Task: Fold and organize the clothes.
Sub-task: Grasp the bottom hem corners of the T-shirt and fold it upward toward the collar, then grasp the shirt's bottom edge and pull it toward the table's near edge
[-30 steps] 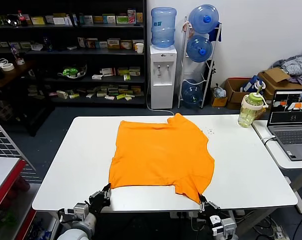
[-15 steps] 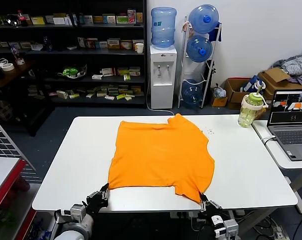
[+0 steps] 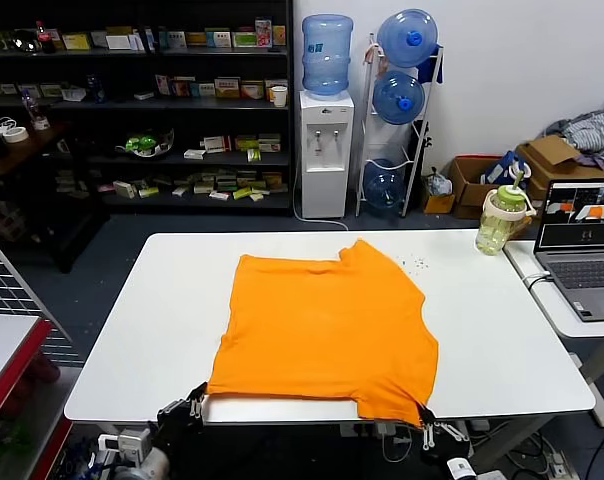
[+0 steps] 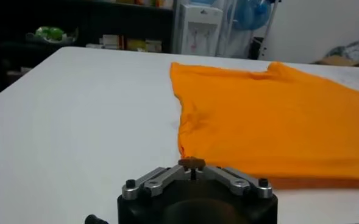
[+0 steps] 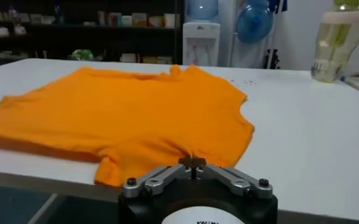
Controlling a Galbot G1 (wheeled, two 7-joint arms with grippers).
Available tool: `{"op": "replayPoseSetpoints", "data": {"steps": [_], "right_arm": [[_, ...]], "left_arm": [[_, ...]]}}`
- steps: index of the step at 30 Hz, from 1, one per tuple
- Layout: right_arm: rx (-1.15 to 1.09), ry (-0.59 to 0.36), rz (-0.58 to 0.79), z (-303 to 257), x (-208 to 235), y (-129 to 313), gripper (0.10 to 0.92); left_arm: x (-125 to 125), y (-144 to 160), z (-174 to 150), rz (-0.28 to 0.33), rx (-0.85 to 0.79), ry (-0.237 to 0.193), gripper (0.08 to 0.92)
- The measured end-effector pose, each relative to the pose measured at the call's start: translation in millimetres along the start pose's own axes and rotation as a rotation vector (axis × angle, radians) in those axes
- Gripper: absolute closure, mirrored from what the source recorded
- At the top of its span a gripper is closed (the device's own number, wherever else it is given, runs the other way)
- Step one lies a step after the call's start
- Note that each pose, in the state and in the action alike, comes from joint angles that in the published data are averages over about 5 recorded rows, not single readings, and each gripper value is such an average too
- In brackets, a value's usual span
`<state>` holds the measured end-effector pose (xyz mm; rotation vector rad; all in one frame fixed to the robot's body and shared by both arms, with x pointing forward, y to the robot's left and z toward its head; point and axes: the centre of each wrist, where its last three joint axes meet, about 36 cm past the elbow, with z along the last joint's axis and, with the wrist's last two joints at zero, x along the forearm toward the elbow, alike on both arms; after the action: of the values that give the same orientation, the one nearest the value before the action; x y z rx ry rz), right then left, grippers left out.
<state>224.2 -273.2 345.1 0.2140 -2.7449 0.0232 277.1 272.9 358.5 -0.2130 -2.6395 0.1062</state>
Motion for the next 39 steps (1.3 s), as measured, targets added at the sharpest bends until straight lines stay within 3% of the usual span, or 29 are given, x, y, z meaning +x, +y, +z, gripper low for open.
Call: {"op": "replayPoseSetpoints", "data": {"steps": [6, 14, 18, 23, 27, 31, 39], "right_arm": [[-0.018, -0.060, 0.019, -14, -26, -2, 0.899], [-0.036, -0.112, 0.055, -43, -92, -13, 0.899], [-0.039, -0.118, 0.059, -55, -121, -17, 0.899], [-0.041, -0.113, 0.051, -63, -151, -20, 0.886], [-0.033, -0.109, 0.042, -67, -165, -23, 0.799], [-0.013, -0.110, 0.032, -69, -168, -28, 0.678], [0.034, -0.090, 0.021, -56, -147, -43, 0.452]], "left_arm": [[-5, -3, -11, 0.019, 0.010, -0.053, 0.910], [-51, -3, -40, 0.038, 0.015, -0.151, 0.910], [-81, 0, -52, 0.036, 0.002, -0.169, 0.910], [-111, 5, -60, 0.019, -0.022, -0.161, 0.907], [-126, 6, -64, 0.008, -0.034, -0.159, 0.856], [-133, 8, -67, 0.000, -0.047, -0.161, 0.747], [-120, 10, -65, -0.011, -0.075, -0.146, 0.513]]}}
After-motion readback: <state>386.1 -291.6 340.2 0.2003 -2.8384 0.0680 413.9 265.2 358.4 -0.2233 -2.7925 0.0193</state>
